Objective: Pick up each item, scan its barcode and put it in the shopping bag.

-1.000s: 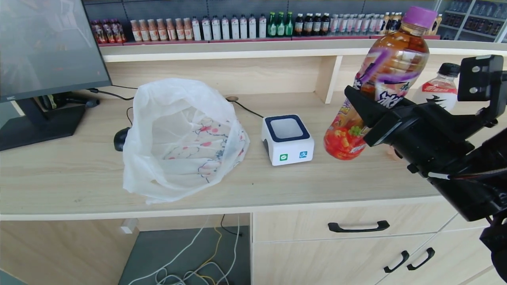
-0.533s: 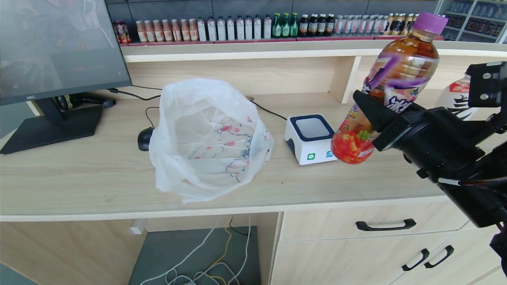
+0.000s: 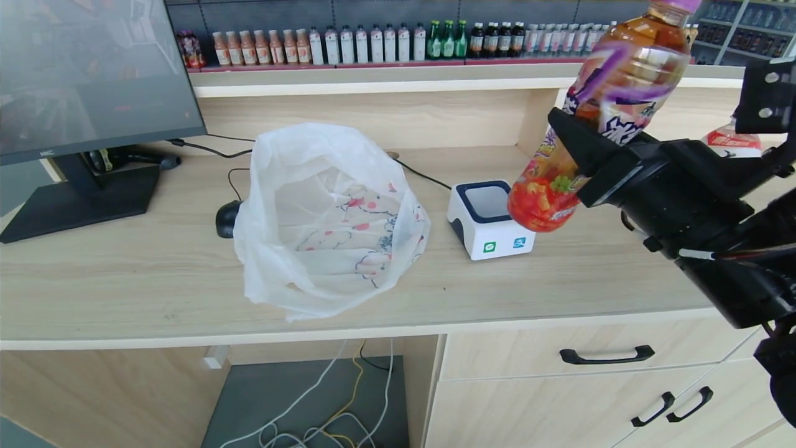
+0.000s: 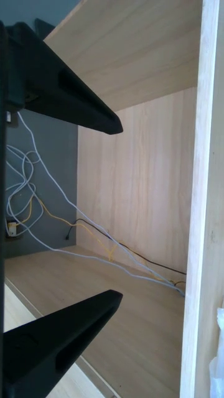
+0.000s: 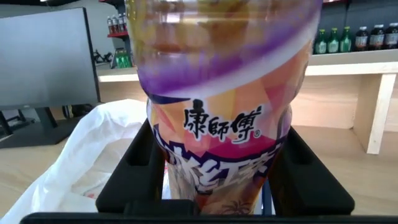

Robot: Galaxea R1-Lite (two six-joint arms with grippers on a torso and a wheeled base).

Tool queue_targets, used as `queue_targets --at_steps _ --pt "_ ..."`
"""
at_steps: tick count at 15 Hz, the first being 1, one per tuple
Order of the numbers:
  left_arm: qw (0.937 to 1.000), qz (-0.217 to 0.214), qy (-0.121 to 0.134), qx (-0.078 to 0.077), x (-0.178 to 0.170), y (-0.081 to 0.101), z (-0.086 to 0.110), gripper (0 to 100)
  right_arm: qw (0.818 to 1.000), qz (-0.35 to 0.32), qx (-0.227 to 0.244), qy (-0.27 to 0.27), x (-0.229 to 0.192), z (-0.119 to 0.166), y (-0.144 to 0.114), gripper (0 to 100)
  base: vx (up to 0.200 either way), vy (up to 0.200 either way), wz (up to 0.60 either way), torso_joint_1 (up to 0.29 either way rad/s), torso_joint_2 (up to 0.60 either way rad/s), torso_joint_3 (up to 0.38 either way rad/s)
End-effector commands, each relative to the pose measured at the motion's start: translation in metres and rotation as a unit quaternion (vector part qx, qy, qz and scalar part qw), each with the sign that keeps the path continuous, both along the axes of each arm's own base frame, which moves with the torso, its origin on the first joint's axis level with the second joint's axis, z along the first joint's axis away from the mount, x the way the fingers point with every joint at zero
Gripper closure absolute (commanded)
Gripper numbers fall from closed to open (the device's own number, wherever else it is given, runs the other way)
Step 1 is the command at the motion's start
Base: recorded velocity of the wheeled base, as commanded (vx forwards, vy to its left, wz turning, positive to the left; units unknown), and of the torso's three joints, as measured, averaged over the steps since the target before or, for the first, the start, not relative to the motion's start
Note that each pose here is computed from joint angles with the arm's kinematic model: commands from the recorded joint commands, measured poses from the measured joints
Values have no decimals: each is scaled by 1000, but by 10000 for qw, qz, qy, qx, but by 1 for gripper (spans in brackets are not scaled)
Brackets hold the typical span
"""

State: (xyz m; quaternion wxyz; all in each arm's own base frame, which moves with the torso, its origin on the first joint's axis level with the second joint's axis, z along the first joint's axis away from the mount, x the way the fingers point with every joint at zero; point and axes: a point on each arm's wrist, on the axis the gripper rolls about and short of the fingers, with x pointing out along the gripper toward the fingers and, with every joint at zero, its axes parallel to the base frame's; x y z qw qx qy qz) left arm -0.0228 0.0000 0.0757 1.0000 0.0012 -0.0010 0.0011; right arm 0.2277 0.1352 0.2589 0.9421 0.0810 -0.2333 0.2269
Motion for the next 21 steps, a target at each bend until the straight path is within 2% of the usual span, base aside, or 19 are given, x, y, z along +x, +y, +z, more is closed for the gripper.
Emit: queue_targets --at_steps 1,5,8,9,12,15,18,21 --pt "10000 5 -6 -4 0 0 0 0 9997 178 114 123 13 0 15 100 0 0 0 0 0 0" --pt "10000 5 -6 4 0 0 0 0 9962 445 681 299 30 14 28 100 0 0 0 0 0 0" --pt "10000 5 -6 4 0 0 0 0 9838 734 1453 752 46 25 36 100 0 0 0 0 0 0" --pt "10000 5 -6 4 0 0 0 0 9737 788 1892 999 54 27 39 100 0 0 0 0 0 0" --pt "10000 5 -6 4 0 0 0 0 9594 702 2387 1326 76 21 33 100 0 0 0 0 0 0" --pt "10000 5 -6 4 0 0 0 0 9302 808 3117 1763 91 7 29 100 0 0 0 0 0 0" --pt "10000 -3 -6 4 0 0 0 0 9059 884 3546 2141 95 2 25 100 0 0 0 0 0 0" --pt "10000 5 -6 4 0 0 0 0 8834 953 3977 2289 102 -3 17 100 0 0 0 0 0 0"
